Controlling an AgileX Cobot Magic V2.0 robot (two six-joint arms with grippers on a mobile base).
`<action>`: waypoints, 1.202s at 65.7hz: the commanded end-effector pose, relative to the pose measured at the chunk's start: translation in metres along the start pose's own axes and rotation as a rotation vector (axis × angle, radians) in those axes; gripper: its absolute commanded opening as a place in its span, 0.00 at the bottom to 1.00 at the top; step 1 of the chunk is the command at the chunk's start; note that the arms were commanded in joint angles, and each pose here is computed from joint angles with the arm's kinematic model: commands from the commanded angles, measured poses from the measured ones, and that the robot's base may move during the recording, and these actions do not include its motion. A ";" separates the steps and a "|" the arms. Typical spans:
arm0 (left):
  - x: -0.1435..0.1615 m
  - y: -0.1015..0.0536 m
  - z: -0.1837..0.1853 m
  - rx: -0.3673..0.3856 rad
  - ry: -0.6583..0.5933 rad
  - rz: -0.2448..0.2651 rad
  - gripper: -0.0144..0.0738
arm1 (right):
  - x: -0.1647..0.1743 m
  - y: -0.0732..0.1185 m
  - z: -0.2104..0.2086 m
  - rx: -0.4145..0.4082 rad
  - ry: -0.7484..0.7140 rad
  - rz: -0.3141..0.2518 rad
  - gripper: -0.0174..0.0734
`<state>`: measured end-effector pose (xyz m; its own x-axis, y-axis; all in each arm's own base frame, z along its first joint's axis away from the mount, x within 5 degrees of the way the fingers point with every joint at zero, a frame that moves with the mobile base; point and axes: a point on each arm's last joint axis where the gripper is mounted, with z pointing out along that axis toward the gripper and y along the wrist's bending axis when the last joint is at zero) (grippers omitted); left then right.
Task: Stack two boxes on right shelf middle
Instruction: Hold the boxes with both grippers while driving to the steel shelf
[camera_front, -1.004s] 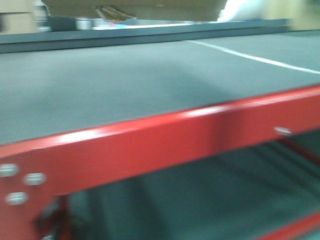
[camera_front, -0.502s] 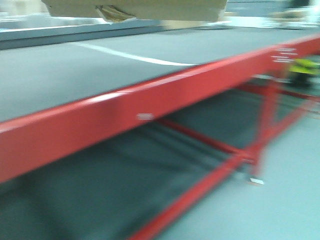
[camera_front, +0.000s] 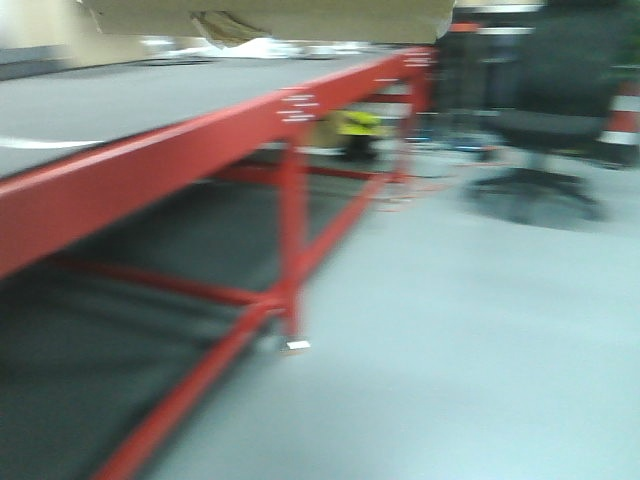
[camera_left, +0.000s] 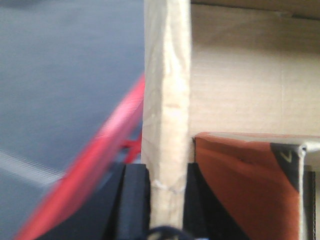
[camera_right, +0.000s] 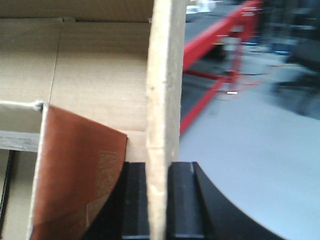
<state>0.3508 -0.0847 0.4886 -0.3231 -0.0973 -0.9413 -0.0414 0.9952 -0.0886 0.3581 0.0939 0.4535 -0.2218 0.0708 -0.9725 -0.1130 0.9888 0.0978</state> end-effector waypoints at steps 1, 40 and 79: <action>-0.009 -0.002 -0.008 0.036 -0.061 -0.016 0.04 | -0.010 0.001 -0.005 -0.026 -0.076 -0.010 0.02; -0.009 -0.002 -0.008 0.036 -0.061 -0.016 0.04 | -0.010 0.001 -0.005 -0.026 -0.076 -0.010 0.02; -0.009 -0.002 -0.008 0.036 -0.061 -0.016 0.04 | -0.010 0.001 -0.005 -0.026 -0.076 -0.010 0.02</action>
<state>0.3508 -0.0847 0.4886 -0.3231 -0.0973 -0.9413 -0.0414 0.9952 -0.0886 0.3581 0.0937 0.4530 -0.2261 0.0702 -0.9716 -0.1099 0.9892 0.0970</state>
